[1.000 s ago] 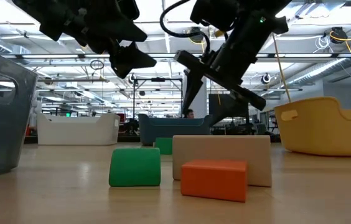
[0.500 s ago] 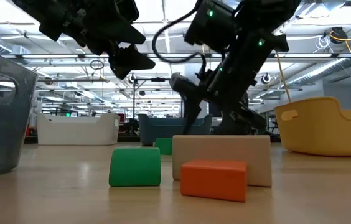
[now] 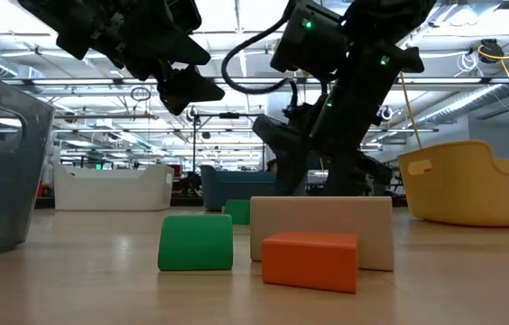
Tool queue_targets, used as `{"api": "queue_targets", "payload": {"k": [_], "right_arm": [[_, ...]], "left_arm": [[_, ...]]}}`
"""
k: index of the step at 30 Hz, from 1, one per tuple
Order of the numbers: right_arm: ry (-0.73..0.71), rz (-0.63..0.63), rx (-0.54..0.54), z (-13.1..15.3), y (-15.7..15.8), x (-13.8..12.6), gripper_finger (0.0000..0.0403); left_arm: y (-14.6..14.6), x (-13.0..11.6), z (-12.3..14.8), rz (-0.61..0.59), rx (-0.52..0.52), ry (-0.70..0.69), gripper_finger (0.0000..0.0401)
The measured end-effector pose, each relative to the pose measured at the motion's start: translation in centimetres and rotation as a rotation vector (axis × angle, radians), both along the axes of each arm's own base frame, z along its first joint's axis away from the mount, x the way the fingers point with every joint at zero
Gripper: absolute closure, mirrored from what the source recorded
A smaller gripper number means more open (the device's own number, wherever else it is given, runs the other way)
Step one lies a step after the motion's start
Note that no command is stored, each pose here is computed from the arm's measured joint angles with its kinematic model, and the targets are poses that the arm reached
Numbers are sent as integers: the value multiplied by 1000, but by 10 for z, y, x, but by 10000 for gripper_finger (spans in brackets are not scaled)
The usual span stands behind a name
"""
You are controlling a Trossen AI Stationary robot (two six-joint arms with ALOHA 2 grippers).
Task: Sort & place blocks by color
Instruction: Put the blue block into the black bin
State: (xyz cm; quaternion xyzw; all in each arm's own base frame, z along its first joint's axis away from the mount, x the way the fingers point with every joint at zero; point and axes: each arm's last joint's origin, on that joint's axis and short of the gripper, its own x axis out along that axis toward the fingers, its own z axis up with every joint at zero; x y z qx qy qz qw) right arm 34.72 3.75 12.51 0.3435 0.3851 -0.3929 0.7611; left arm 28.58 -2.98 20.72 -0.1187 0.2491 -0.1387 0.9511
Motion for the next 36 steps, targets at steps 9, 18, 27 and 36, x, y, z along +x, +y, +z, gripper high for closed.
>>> {"api": "queue_targets", "payload": {"k": [9, 18, 27, 36], "right_arm": [[92, 439, -212, 2, 0, 7, 171], [94, 500, -308, 4, -3, 11, 193], [153, 508, -299, -7, -4, 0, 193], [152, 372, -266, -17, -16, -11, 193]], "left_arm": [[0, 0, 0, 7, -11, 4, 137], [1, 0, 0, 46, -13, 6, 137], [1, 0, 0, 47, -13, 12, 137], [1, 0, 0, 52, -21, 15, 137]]}}
